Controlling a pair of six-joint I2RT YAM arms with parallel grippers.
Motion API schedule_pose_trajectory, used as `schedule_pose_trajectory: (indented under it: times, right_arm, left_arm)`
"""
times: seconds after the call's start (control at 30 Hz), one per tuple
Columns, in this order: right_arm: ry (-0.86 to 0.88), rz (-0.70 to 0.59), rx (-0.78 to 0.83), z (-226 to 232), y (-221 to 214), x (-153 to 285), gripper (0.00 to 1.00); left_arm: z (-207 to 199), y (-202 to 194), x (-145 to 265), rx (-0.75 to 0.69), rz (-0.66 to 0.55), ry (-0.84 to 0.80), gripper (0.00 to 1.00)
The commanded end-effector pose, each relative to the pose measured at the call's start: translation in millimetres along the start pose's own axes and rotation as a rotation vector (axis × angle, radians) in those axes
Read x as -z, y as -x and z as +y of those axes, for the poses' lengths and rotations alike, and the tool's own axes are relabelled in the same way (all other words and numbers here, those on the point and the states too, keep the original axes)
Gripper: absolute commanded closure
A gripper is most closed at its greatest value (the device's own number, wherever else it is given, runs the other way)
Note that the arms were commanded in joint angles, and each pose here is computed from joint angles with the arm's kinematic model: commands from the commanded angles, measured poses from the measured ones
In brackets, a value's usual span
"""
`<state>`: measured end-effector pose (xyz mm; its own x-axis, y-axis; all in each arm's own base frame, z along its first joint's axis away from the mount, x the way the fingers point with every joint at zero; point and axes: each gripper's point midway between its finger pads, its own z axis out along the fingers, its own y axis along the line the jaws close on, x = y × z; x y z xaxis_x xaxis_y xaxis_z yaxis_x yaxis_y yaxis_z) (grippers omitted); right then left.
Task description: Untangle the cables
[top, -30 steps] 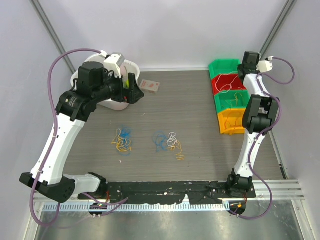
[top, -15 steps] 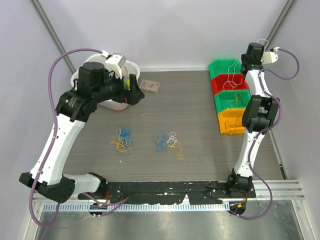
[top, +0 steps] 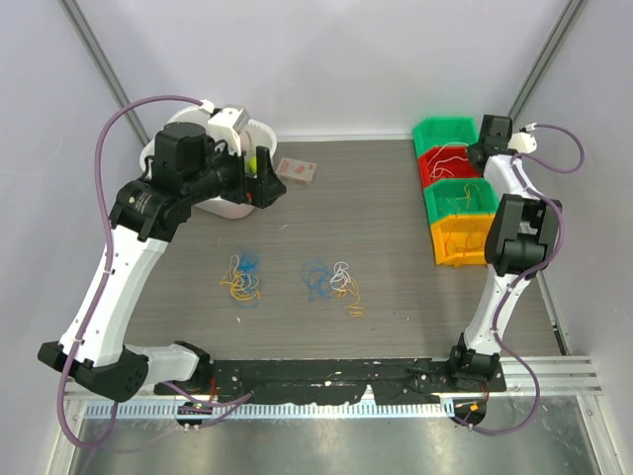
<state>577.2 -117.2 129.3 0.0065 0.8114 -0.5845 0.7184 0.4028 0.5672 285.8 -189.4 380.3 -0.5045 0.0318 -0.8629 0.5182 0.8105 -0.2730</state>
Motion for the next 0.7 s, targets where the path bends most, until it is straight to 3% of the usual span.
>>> schedule_pose_trajectory:
  times: [0.0, 0.2, 0.37, 0.67]
  right_arm:
    - [0.052, 0.012, -0.013, 23.6, 18.8, 43.0, 0.99]
    - [-0.079, 0.158, 0.032, 17.5, 3.0, 43.6, 0.99]
    - [-0.040, 0.124, 0.036, 21.1, 13.9, 59.7, 0.99]
    - [-0.112, 0.192, 0.051, 12.2, -0.2, 51.7, 0.99]
  left_arm:
    - [-9.5, 14.2, 3.6, -0.004, -0.053, -0.036, 0.03]
    - [-13.5, 11.7, 3.7, -0.003, -0.048, -0.050, 0.02]
    - [-9.1, 9.8, 4.5, -0.013, -0.044, -0.027, 0.02]
    - [-12.4, 8.8, 8.7, -0.012, -0.048, -0.042, 0.02]
